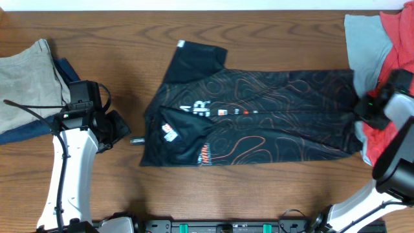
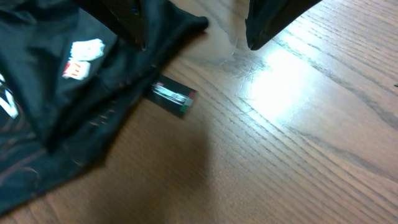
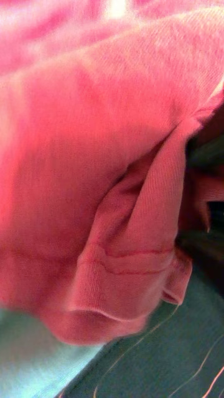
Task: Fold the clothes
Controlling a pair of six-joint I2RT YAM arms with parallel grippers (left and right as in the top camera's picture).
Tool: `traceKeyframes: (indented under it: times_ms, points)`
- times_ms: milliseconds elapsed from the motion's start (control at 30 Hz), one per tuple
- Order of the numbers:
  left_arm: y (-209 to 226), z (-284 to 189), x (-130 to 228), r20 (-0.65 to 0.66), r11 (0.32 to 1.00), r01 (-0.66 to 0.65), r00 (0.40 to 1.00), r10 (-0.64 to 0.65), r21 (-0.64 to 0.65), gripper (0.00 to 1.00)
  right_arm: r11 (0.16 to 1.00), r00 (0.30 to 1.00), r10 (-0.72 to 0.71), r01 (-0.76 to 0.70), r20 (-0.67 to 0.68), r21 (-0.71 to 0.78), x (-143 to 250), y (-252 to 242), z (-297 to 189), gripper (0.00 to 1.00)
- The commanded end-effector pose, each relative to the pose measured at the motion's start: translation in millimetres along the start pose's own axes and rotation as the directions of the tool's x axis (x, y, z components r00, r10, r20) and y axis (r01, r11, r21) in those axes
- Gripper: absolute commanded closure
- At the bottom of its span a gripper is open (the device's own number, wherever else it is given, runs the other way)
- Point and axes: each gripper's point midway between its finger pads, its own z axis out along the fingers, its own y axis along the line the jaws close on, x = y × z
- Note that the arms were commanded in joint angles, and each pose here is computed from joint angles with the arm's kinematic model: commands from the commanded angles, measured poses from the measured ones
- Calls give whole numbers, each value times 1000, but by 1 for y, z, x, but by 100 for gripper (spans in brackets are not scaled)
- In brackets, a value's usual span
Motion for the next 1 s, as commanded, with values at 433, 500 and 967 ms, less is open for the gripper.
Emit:
traceKeyframes:
  times_ms: [433, 500, 967]
  points:
    - [-6, 2, -7, 22, 1000, -11, 1000, 10, 25, 43, 923, 981, 192, -190, 27, 334, 9, -100, -19, 51]
    - [-6, 2, -7, 22, 1000, -19, 1000, 18, 26, 43, 872, 969, 243, -242, 52, 425, 13, -122, -26, 49]
    - [-42, 0, -4, 39, 972, -176, 984, 172, 155, 39, 955, 987, 149, -160, -65, -251, -11, -28, -37, 34]
